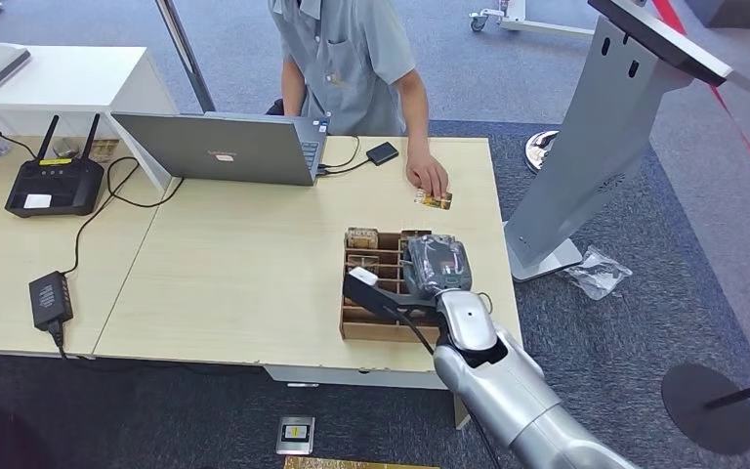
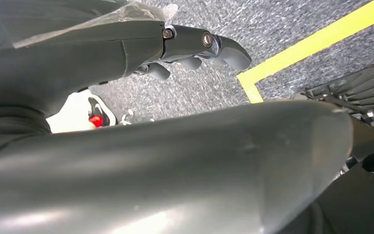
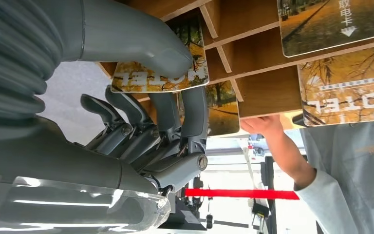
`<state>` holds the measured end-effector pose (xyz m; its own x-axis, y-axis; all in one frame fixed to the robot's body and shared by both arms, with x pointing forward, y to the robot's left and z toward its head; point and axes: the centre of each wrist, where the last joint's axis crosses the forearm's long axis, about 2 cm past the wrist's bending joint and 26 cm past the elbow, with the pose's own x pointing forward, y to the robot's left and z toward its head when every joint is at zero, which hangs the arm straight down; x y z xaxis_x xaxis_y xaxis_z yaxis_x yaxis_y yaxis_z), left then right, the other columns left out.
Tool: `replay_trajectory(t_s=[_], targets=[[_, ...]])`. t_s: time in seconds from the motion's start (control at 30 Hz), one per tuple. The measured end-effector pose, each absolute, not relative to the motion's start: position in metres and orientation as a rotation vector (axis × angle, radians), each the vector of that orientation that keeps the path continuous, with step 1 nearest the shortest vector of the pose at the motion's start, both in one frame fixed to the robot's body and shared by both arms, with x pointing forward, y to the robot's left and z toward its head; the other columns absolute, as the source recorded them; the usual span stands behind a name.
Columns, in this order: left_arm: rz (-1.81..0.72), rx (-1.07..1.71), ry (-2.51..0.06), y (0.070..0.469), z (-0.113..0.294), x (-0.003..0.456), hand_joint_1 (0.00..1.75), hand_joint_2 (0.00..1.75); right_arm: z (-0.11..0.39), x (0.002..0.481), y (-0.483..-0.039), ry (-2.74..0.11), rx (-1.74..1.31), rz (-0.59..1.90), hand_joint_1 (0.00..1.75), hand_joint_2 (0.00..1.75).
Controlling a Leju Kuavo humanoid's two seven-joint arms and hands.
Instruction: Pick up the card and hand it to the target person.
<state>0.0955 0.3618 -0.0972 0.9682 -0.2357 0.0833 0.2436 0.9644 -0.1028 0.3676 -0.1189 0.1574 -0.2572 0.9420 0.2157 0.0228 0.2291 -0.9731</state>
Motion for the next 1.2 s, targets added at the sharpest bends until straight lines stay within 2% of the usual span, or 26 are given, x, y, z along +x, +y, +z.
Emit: replay_trajectory(t_s=[0.27,0.67,1.2], targets=[[-0.208,-0.115,-0.061,0.364,-0.098,0.088,0.0,0.0,0.182,0.364,-0.118,-1.64,-0.988,1.151,1.75,1.75],[-0.22,-0.113,-0.068,0.365,-0.099,0.084,0.0,0.0,0.258,0.349,-0.129,-2.031,-1.075,1.039,1.75,1.75],[-0.32,-0.115,-0.079,0.356,-0.092,0.122,0.0,0.0,0.27,0.374,-0.124,-2.138,-1.203,1.019,1.75,1.75]])
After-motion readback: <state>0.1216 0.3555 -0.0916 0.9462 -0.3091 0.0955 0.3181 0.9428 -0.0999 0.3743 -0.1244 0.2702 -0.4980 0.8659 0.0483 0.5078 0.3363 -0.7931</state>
